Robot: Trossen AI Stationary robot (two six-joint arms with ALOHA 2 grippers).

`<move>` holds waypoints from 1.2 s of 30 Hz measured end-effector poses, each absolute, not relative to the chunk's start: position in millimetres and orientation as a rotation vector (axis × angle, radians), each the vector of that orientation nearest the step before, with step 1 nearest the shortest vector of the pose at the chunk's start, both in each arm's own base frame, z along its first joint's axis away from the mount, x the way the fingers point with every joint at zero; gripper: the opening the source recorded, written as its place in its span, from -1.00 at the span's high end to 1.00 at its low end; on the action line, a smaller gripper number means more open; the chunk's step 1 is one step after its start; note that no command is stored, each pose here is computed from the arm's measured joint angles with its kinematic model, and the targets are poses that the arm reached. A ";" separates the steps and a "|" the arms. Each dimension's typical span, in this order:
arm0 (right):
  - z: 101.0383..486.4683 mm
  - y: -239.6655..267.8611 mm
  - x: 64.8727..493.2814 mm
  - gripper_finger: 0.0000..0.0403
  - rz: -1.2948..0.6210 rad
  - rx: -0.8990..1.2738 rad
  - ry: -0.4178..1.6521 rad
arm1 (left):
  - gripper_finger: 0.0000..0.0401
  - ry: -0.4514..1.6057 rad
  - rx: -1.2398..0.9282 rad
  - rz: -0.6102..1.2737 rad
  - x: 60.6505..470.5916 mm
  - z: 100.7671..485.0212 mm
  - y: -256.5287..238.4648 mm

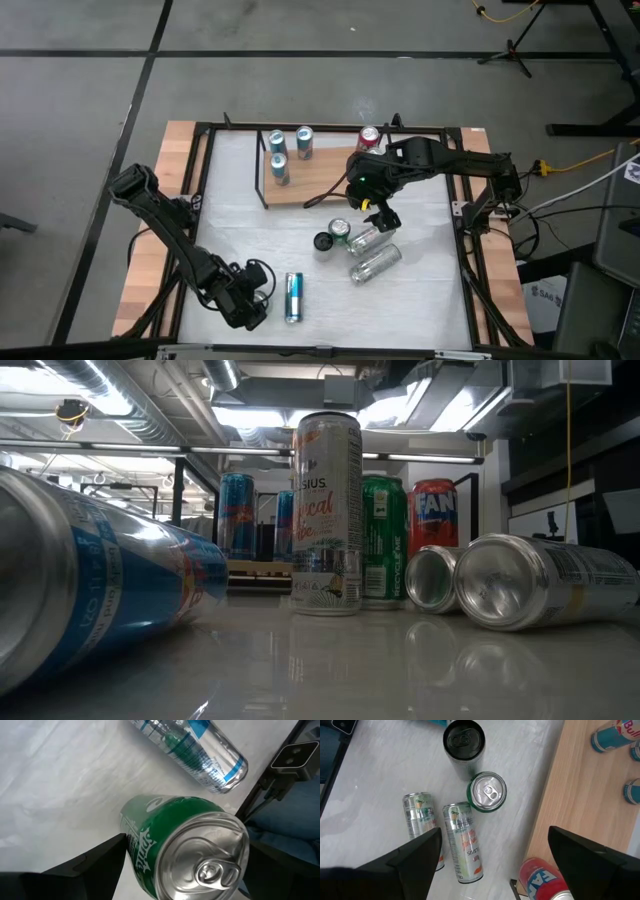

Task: Sort soda cans
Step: Put the green soda can on the shelf

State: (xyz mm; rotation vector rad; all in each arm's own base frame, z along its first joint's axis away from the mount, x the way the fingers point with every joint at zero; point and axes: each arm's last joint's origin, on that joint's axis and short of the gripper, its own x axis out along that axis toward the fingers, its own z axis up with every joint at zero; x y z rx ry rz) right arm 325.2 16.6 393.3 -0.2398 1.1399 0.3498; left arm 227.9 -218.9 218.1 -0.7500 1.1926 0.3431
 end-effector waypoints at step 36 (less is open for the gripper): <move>413.2 12.8 293.2 -0.77 0.293 -0.279 1.162 | -0.45 1.185 -0.466 0.437 265.5 258.6 -164.3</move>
